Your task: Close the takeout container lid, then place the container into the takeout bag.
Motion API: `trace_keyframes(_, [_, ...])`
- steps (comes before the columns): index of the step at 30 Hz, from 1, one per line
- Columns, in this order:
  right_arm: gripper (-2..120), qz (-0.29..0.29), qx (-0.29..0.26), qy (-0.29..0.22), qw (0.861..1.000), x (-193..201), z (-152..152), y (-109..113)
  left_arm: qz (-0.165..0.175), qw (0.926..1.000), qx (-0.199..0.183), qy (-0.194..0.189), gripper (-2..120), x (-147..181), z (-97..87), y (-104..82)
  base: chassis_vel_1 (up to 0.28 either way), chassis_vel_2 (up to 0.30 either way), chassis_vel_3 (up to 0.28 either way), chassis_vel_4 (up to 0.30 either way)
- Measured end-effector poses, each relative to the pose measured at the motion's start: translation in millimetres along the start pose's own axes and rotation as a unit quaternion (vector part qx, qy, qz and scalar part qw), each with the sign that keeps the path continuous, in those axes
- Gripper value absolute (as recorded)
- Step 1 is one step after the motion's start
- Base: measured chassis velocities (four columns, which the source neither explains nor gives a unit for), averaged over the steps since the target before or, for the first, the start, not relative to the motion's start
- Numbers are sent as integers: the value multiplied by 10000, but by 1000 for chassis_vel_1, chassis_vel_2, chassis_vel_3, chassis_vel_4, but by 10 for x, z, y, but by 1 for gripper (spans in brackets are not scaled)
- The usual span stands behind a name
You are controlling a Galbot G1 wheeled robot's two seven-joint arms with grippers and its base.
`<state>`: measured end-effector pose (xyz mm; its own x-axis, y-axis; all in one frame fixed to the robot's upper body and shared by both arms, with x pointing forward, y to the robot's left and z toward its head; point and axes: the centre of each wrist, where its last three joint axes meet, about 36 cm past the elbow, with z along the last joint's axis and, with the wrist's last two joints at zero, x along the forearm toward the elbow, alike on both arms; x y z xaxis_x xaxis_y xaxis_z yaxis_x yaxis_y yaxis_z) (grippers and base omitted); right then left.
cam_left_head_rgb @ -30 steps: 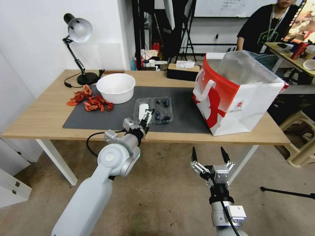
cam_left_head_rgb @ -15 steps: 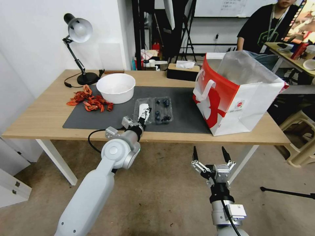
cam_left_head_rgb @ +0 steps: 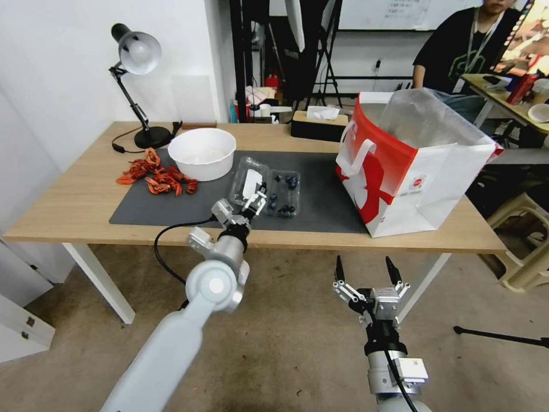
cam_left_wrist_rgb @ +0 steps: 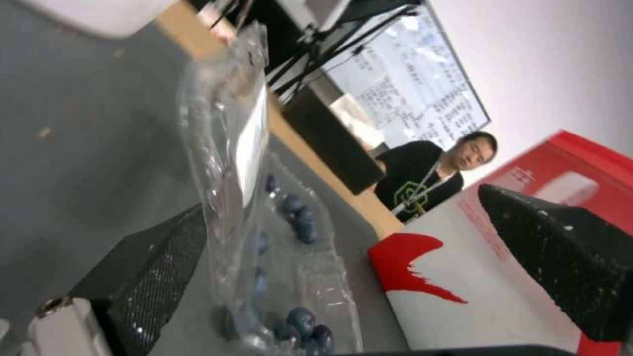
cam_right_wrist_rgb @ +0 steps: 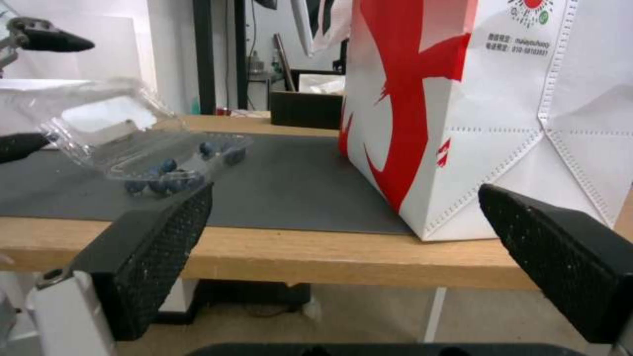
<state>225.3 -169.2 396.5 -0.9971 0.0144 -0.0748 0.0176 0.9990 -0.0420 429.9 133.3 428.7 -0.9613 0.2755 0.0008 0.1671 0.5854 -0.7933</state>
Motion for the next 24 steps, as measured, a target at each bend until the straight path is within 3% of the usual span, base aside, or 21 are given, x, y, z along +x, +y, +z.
trace_keyframes(7, [100, 5, -1, -3, 10000, 11, 14, 8, 431, 9971, -588, -196, 100, -85, 62, 40, 0, 0, 0, 0])
trace_keyframes(12, [100, 14, -2, -2, 10000, 11, 18, 13, 624, 9948, -764, -254, 100, -150, 38, 51, 0, 0, 0, 0])
trace_keyframes(16, [100, 30, 6, 13, 10000, 13, 43, 21, 829, 9946, -598, -175, 100, -225, -3, -36, 0, 0, 0, 0])
trace_keyframes(24, [100, 43, 26, 14, 10000, 17, 46, 7, 903, 9958, -31, 150, 100, -241, 3, -150, 0, 0, 0, 0])
